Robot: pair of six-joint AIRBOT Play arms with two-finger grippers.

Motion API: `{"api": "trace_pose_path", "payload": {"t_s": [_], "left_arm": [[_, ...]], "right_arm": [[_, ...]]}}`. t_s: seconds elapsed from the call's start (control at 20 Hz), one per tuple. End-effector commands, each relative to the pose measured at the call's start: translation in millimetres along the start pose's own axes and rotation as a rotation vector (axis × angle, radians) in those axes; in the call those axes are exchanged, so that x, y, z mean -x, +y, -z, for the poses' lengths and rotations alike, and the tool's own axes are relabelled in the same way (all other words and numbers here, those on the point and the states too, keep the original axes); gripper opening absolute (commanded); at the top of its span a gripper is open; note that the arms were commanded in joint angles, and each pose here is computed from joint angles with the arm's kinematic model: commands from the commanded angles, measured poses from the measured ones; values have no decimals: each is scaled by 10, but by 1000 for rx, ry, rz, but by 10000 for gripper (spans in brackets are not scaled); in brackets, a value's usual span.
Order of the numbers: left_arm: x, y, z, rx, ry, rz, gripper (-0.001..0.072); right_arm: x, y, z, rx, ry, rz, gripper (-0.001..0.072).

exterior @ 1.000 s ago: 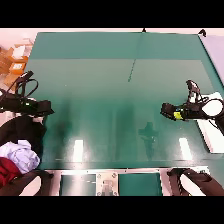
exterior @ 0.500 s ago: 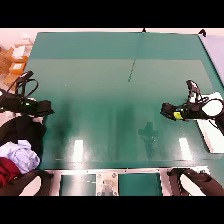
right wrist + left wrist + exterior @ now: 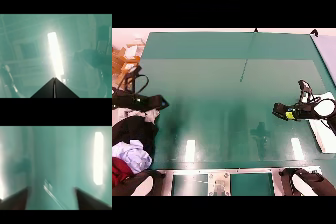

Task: Fold the shirts.

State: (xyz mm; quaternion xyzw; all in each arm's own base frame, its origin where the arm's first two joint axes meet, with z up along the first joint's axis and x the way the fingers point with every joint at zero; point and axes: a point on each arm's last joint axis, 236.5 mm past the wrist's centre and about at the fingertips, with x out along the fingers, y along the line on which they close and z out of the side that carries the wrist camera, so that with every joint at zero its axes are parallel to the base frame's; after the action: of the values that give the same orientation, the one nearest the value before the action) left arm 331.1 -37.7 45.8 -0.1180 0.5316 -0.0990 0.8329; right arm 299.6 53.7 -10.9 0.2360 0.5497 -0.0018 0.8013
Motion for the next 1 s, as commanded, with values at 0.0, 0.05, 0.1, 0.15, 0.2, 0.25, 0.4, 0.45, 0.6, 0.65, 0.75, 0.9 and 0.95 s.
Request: {"api": "trace_pose_path", "payload": {"t_s": [0.0, 0.05, 0.1, 0.15, 0.2, 0.25, 0.4, 0.45, 0.6, 0.65, 0.75, 0.9, 0.95], "left_arm": [[201, 476, -635, -134, -207, -232, 673], [263, 660, -793, -188, -237, -320, 674], [270, 871, -897, -246, -227, -412, 675], [203, 1052, -926, -287, -185, -477, 676], [49, 1226, -898, -314, -118, -520, 720], [-145, 1352, -818, -325, -50, -533, 720], [-710, 1712, -413, -349, 185, -556, 720], [-823, 1822, -225, -353, 278, -566, 720], [-909, 1985, 209, -340, 482, -579, 713], [-892, 1991, 263, -333, 507, -580, 700], [-820, 1999, 252, -336, 528, -588, 48], [-637, 1903, -111, -310, 467, -608, 23], [-560, 1781, -350, -306, 413, -601, 23]], "right_arm": [[1, 1, 1, 0, 0, 0, 9], [1, 1, 0, 0, -1, -1, 9], [1, 2, 1, 0, 0, -1, 9], [1, 1, 1, 0, 0, 0, 9], [1, 0, 0, 0, -1, 0, 9], [1, 0, 1, 0, 0, 0, 8], [1, -1, 1, 0, 0, 0, 9], [1, 0, 1, 0, 0, 0, 9], [1, 1, 3, 0, 0, 0, 8], [1, 1, 2, 0, 0, 0, 9], [1, 1, 2, 0, 0, 0, 9], [2, -2, 0, 0, 0, 0, 9], [2, -1, -1, 0, -1, 0, 9]]}}
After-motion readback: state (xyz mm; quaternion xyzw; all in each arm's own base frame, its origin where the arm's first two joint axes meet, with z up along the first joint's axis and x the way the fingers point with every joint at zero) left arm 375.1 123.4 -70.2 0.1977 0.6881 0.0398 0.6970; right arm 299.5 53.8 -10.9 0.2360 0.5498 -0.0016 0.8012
